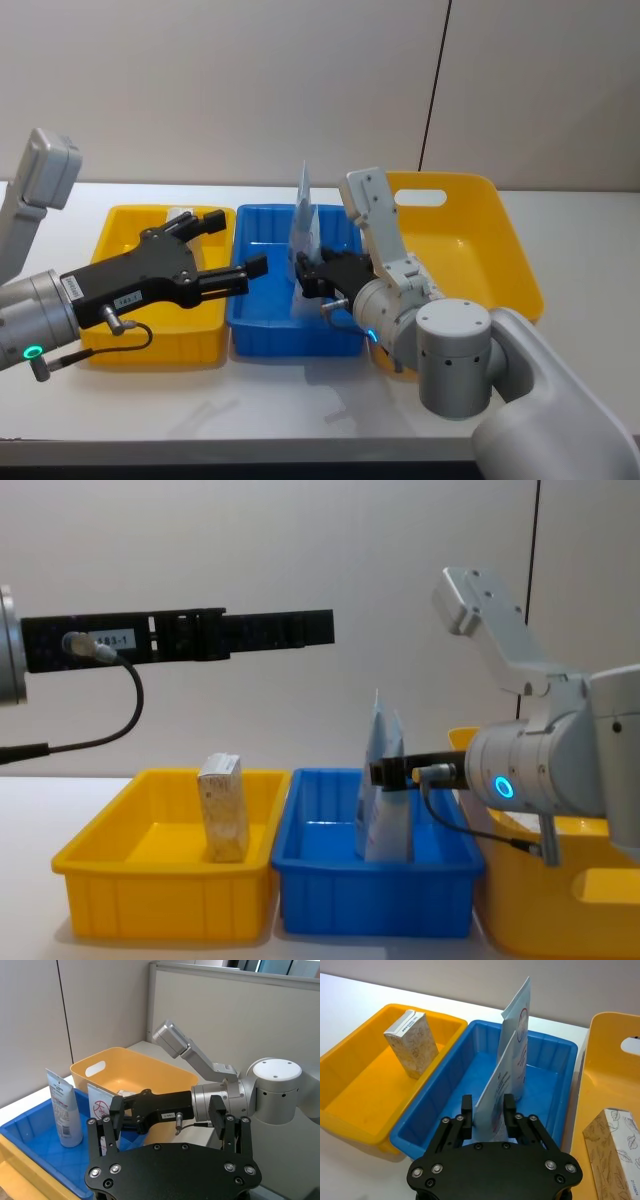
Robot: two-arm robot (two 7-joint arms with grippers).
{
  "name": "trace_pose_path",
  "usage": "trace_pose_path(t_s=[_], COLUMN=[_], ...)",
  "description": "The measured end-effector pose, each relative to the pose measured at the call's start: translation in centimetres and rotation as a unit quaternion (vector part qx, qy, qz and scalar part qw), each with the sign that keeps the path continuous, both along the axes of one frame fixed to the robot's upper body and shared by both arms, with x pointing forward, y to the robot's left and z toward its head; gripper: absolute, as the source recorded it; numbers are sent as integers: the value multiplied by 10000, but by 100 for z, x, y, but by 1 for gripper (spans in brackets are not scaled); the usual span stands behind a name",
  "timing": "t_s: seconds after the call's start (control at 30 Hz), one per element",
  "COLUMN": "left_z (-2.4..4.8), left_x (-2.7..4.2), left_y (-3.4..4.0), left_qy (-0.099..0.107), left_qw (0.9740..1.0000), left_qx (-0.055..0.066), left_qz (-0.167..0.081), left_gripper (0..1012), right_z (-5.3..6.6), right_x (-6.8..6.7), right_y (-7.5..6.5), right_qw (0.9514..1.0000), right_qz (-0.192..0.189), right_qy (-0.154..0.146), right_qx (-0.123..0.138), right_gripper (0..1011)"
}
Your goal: Bimanual collaborative sorting of washing and personal care products
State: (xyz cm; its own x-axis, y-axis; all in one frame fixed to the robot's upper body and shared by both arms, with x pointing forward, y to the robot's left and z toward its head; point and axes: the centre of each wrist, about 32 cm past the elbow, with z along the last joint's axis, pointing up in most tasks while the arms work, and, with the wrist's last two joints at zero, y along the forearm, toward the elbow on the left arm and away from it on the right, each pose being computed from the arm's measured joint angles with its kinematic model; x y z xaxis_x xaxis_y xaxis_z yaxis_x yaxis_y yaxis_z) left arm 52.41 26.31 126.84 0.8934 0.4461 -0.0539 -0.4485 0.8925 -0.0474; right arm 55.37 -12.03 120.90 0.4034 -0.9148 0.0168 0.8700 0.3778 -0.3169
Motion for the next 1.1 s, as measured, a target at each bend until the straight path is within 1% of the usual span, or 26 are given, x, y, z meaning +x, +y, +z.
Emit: trace_pose_path(t_s=[0.07, 0.1, 0.17, 0.2, 0.23, 0.3, 0.33, 0.43, 0.6, 0.73, 0.83, 0.87, 0.93, 1.07, 1.1], left_z=[0, 0, 0, 0, 0, 0, 0, 0, 0, 0, 0, 0, 0, 0, 0], left_x=[0, 0, 0, 0, 0, 0, 0, 0, 0, 0, 0, 0, 0, 0, 0], left_y=[0, 0, 0, 0, 0, 0, 0, 0, 0, 0, 0, 0, 0, 0, 0], left_qy=[0, 0, 0, 0, 0, 0, 0, 0, 0, 0, 0, 0, 0, 0, 0], left_qw=[10000, 10000, 10000, 10000, 10000, 10000, 10000, 10000, 10000, 10000, 10000, 10000, 10000, 10000, 10000], left_qx=[0, 0, 0, 0, 0, 0, 0, 0, 0, 0, 0, 0, 0, 0, 0], left_qz=[1, 0, 1, 0, 0, 0, 0, 0, 0, 0, 0, 0, 1, 0, 0], left_gripper=[1001, 1001, 1001, 1001, 1002, 1001, 1001, 1002, 1001, 1001, 1001, 1001, 1001, 1001, 1001], right_z=[-2, -5, -5, -7, -7, -9, -10, -12, -9, 15, 70, 70, 137, 223, 281], right_x=[1, 2, 3, 4, 4, 5, 5, 6, 6, -1, -11, -11, -19, -28, -32], right_y=[0, 0, 1, 1, 2, 2, 2, 3, 3, 6, 6, 6, 1, -15, -28], right_qw=[10000, 10000, 10000, 10000, 10000, 10000, 10000, 10000, 10000, 10000, 9997, 9997, 9991, 9982, 9975], right_qz=[2, 2, 5, 6, 6, 7, 8, 9, 9, 15, 19, 19, 33, 59, 75], right_qy=[1, 4, 3, 4, 5, 6, 7, 8, -5, -89, -227, -227, -384, -554, -653], right_qx=[-3, -6, -7, -8, -9, -10, -11, -13, -12, 19, 78, 78, 149, 226, 264], right_gripper=[314, 258, 218, 167, 158, 96, 86, 63, 52, 51, 51, 51, 51, 51, 51])
